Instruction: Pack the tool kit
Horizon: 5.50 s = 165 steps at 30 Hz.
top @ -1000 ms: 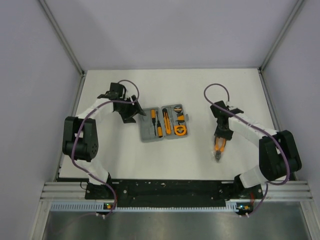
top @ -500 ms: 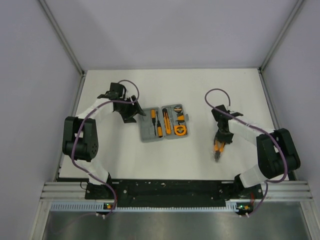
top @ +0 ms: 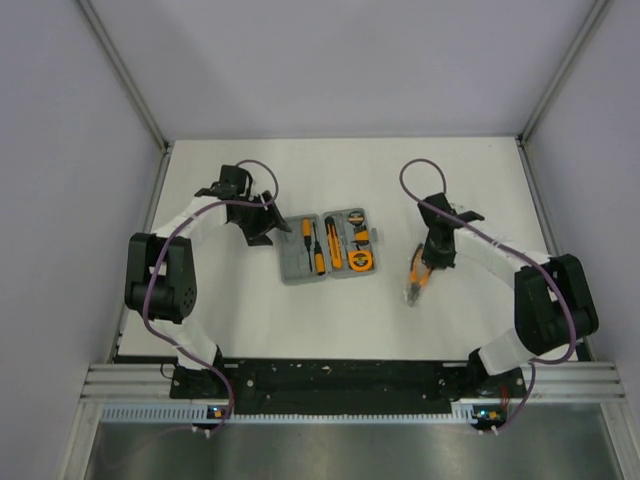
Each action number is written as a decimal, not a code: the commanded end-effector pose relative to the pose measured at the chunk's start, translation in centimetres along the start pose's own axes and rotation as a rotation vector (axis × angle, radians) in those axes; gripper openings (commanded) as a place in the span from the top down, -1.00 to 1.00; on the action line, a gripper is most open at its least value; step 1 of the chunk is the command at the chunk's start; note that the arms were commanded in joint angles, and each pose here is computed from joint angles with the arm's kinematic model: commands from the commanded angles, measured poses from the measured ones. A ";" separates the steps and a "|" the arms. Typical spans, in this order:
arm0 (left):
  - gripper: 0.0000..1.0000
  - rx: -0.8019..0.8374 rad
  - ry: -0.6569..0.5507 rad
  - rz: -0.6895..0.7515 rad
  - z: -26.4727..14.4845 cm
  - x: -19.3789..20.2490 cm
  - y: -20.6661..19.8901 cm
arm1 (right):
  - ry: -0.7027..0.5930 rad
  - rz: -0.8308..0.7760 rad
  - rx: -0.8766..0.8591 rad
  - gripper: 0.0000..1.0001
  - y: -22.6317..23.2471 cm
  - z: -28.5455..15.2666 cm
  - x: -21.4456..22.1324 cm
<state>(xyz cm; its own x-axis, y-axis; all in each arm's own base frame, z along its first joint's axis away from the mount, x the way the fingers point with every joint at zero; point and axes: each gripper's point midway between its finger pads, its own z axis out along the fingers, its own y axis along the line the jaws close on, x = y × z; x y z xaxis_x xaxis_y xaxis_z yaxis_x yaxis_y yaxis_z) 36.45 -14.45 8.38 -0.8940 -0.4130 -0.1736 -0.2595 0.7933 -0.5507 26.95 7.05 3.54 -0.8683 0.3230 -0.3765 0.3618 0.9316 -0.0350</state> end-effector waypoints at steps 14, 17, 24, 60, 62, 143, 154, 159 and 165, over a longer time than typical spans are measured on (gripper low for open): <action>-0.31 -0.088 -0.183 -0.054 -4.2 -3.0 0.9 | -0.284 -0.374 -0.567 1.00 27.4 -11.7 -7.1; -0.30 -0.102 -0.213 -0.072 -5.0 -3.2 1.4 | -0.271 -0.406 -0.611 1.00 30.9 -11.6 -5.9; -0.30 -0.047 -0.185 -0.067 -4.5 -2.6 1.2 | -0.222 -0.430 -0.690 1.00 36.1 -10.5 -3.2; 0.26 0.038 0.015 -0.099 5.2 0.5 1.4 | -0.168 -0.471 -0.445 0.64 35.9 -4.6 1.5; 0.36 0.048 0.023 -0.085 5.3 0.4 1.1 | -0.173 -0.465 -0.448 0.57 35.8 -5.1 1.3; 0.33 0.002 -0.022 0.033 2.1 0.7 -1.3 | -0.259 -0.503 -0.510 0.49 31.9 -11.0 -1.1; 0.47 0.029 -0.021 -0.008 0.9 1.3 -4.3 | -0.207 -0.579 -0.555 0.43 31.5 -10.5 0.0; 0.60 -0.034 0.007 -0.040 2.0 3.0 -4.2 | -0.156 -0.606 -0.571 0.44 31.2 -9.6 1.3; 0.68 -0.126 0.006 -0.051 3.0 3.9 -3.0 | -0.108 -0.611 -0.580 0.52 30.9 -8.2 2.3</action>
<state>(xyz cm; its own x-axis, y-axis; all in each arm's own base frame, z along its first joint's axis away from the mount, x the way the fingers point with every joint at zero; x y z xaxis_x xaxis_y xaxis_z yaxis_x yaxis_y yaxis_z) 34.18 -20.30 6.62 -0.9044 -0.4111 -0.1143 -0.3066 0.8124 -0.4960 32.96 37.61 7.65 -0.8197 -0.2694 -0.5055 -0.3964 0.9038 0.1611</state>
